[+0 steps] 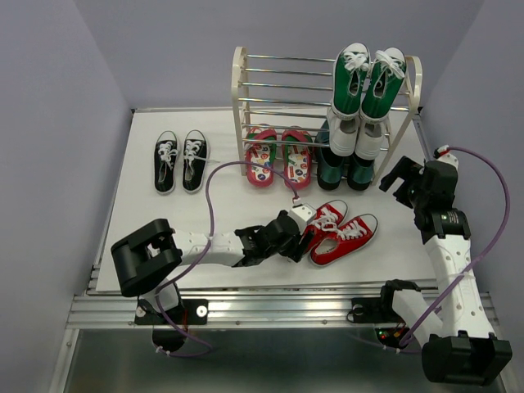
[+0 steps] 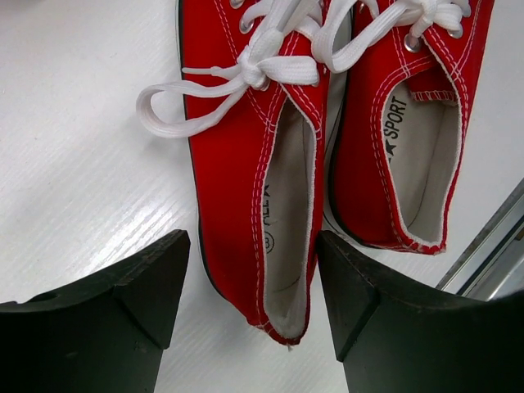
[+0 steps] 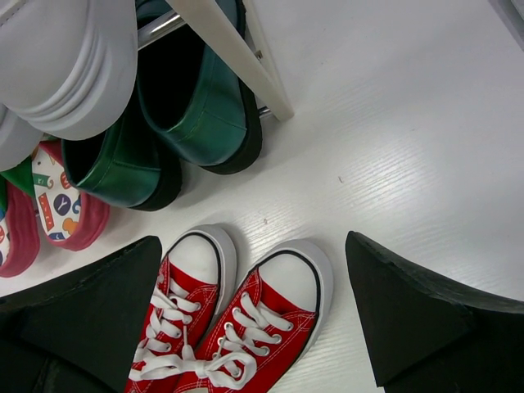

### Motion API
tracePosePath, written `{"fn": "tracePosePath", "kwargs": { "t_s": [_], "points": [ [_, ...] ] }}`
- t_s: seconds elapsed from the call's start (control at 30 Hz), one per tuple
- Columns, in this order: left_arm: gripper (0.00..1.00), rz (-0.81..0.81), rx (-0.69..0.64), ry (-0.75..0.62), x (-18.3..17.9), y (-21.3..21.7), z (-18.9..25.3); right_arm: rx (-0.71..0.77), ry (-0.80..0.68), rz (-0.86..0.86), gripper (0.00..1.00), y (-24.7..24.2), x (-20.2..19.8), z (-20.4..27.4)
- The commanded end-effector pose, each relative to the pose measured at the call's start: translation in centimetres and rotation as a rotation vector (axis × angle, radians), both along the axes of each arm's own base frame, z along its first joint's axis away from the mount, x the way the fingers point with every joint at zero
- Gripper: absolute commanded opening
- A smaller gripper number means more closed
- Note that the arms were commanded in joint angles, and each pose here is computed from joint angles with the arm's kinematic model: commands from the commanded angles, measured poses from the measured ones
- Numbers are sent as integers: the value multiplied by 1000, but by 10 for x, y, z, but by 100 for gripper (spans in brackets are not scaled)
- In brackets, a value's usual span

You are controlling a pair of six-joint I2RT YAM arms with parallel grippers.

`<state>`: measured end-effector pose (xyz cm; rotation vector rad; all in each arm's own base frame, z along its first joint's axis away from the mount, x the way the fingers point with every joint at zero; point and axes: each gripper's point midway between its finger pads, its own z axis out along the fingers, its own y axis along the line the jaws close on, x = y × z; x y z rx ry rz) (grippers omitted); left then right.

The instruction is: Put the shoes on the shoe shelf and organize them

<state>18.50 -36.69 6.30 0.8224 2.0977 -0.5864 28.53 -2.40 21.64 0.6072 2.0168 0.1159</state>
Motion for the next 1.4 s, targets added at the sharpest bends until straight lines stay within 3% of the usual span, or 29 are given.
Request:
{"fn": "tracePosePath", "kwargs": {
  "t_s": [0.0,0.17,0.47,0.5,0.53,0.57,0.6,0.67,0.77,1.07,1.37],
  "points": [
    [73,3,-44,-38,6,-10,21,-23,-36,-7,100,-3,0,10],
    [62,-7,-22,-19,2,-10,13,-26,-35,-9,100,-3,0,10],
    [61,24,48,-33,2,-3,0,-36,-51,-41,100,-8,-2,14],
    [57,26,50,-36,2,-4,0,-37,-53,-44,100,-9,-2,15],
    [39,29,52,-37,2,-5,0,-37,-52,-46,100,-9,-3,14],
    [15,47,70,-39,4,-2,-3,-41,-52,-52,100,-10,-3,14],
    [0,68,75,-47,8,-4,-1,-41,-54,-59,100,-11,-3,15],
    [0,138,130,-70,18,7,-6,-49,-61,-76,100,-14,-5,16],
    [0,225,105,-107,28,15,9,-52,-81,-84,100,-16,-7,22],
    [0,339,-136,-263,29,39,110,-54,-88,-99,100,-18,-10,22],
    [0,443,-207,-383,35,79,175,-56,-111,-106,100,-18,-12,26]
  ]
}}
